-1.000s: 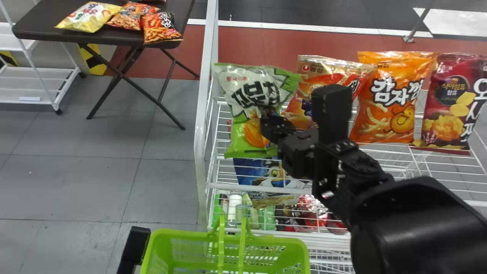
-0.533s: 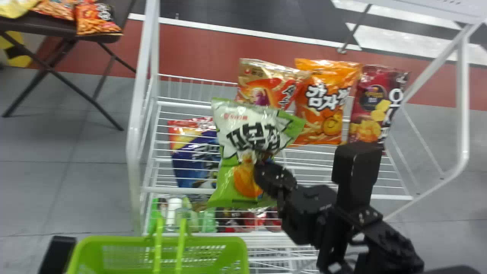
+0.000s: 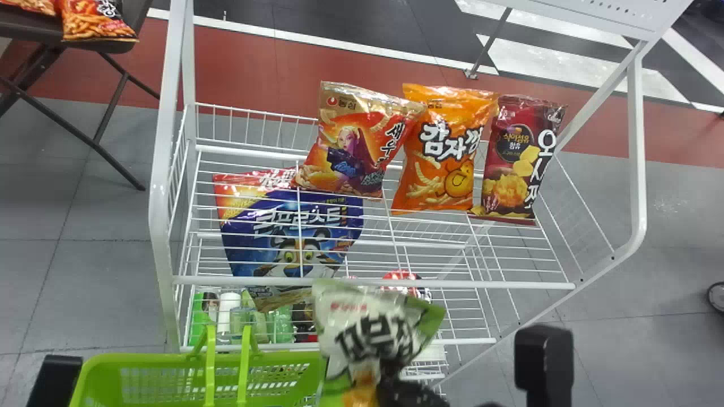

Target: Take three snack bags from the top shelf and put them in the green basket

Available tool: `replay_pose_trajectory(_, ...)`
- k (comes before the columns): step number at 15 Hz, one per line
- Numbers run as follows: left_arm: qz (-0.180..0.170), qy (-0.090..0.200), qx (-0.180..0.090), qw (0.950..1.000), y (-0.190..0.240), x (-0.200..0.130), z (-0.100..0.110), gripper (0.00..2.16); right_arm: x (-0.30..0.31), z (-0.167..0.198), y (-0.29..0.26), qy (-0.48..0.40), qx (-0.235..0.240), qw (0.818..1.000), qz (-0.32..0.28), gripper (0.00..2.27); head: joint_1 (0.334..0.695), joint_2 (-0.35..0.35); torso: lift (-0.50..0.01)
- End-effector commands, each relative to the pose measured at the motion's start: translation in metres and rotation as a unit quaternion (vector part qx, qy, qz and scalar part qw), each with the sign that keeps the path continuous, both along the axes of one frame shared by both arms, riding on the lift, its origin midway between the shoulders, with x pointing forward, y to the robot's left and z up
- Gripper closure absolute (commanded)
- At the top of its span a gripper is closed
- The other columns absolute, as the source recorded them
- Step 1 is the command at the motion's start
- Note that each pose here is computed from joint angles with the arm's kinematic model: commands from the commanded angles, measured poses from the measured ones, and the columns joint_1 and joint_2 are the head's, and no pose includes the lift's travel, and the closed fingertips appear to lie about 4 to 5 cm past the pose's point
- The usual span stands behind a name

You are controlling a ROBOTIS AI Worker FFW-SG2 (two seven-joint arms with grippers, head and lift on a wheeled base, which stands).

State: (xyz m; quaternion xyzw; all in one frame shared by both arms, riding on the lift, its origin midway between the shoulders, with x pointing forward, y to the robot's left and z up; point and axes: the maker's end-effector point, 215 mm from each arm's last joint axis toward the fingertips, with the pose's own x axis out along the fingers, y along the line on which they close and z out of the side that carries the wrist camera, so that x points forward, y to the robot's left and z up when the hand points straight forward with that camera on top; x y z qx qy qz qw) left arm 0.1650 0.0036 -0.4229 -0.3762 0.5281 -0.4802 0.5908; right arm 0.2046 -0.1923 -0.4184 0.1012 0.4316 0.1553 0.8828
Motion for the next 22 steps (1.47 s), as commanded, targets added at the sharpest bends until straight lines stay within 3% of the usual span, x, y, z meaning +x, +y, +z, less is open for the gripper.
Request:
replay_pose_trajectory(1,-0.004,0.001,0.003,1.0,-0.002,-0.001,-0.001,1.55,-0.033,-0.025,0.017,0.058,0.021,0.998,0.01,2.25,0.695,-0.35,-0.028)
replay_pose_trajectory(5,-0.008,-0.003,0.002,1.0,-0.004,-0.002,0.001,1.55,-0.058,-0.044,0.059,0.098,0.066,0.992,0.042,2.25,0.695,-0.35,-0.028)
replay_pose_trajectory(10,-0.012,-0.005,0.001,0.9999,-0.006,-0.002,0.003,1.55,-0.055,-0.062,0.079,0.106,0.075,0.99,0.055,2.24,0.695,-0.35,-0.028)
replay_pose_trajectory(13,-0.014,-0.007,0.001,0.9999,-0.006,-0.002,0.003,1.55,-0.038,-0.075,0.069,0.087,0.057,0.993,0.049,1.81,0.695,-0.35,-0.028)
replay_pose_trajectory(14,-0.014,-0.007,0.001,0.9999,-0.006,-0.002,0.003,1.55,-0.029,-0.076,0.067,0.073,0.056,0.995,0.048,1.38,0.695,-0.35,-0.028)
replay_pose_trajectory(15,-0.015,-0.007,0.001,0.9999,-0.007,-0.002,0.003,1.55,-0.023,-0.077,0.068,0.064,0.057,0.995,0.049,0.62,0.695,-0.35,-0.028)
replay_pose_trajectory(16,-0.016,-0.007,0.0,0.9999,-0.007,-0.003,0.003,1.55,-0.018,-0.076,0.068,0.053,0.058,0.996,0.05,0.04,0.695,-0.35,-0.028)
replay_pose_trajectory(22,-0.022,-0.009,0.004,0.9997,-0.012,-0.004,0.003,1.55,-0.012,-0.062,0.077,0.031,0.099,0.992,0.072,0.05,0.695,-0.35,-0.028)
